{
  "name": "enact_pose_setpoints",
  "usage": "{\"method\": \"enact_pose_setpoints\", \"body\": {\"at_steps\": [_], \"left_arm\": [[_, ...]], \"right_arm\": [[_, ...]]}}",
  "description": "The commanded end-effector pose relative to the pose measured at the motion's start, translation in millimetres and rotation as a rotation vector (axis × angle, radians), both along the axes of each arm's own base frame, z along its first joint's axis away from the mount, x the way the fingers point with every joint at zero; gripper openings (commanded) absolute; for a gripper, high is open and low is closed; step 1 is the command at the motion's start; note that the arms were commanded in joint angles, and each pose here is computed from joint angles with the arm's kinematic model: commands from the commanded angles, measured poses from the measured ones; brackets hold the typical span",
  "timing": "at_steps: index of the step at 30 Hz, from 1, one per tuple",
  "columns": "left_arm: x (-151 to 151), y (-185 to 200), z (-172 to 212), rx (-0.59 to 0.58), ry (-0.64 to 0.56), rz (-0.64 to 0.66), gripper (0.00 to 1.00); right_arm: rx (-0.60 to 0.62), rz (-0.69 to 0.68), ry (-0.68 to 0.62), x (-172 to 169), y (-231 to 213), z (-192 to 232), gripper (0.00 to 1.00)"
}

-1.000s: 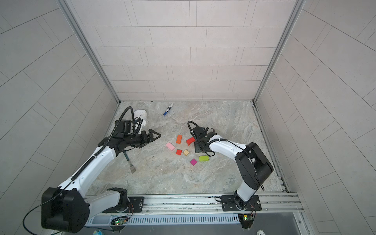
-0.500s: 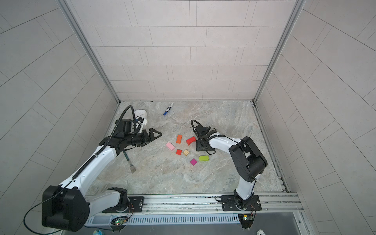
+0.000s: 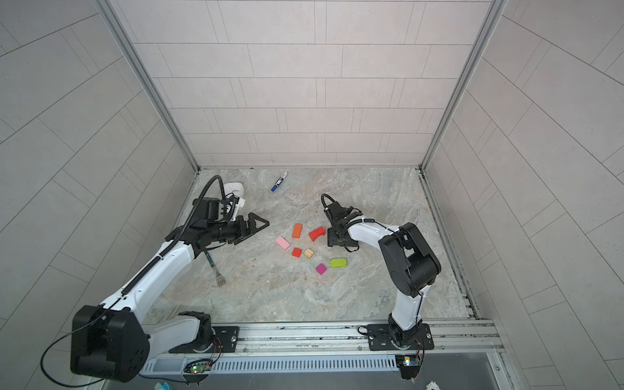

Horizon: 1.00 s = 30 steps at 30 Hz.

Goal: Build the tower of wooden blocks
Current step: 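Carry the held bar with the right gripper over the stacked bars, then lower the held wooden bar onto the two stacked bars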

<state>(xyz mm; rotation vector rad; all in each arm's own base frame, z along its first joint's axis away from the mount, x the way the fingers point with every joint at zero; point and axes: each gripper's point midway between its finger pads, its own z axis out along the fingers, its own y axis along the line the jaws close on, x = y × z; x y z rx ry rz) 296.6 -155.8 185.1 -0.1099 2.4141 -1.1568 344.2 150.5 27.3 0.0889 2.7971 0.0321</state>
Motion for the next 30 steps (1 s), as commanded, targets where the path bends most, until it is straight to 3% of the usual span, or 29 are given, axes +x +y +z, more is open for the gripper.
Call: {"method": "enact_pose_setpoints", "body": {"at_steps": [1,30], "left_arm": [[-1.3,-3.1,2.0,-0.012,-0.014,-0.013,1.00],[0.0,-2.7,1.4,-0.009,-0.013,-0.011,1.00]], "right_arm": [[-0.041,0.032,0.044,-6.8,-7.6,-6.2,0.63],[-0.044,0.031,0.060,2.1,-12.5,-16.2,0.64]]}}
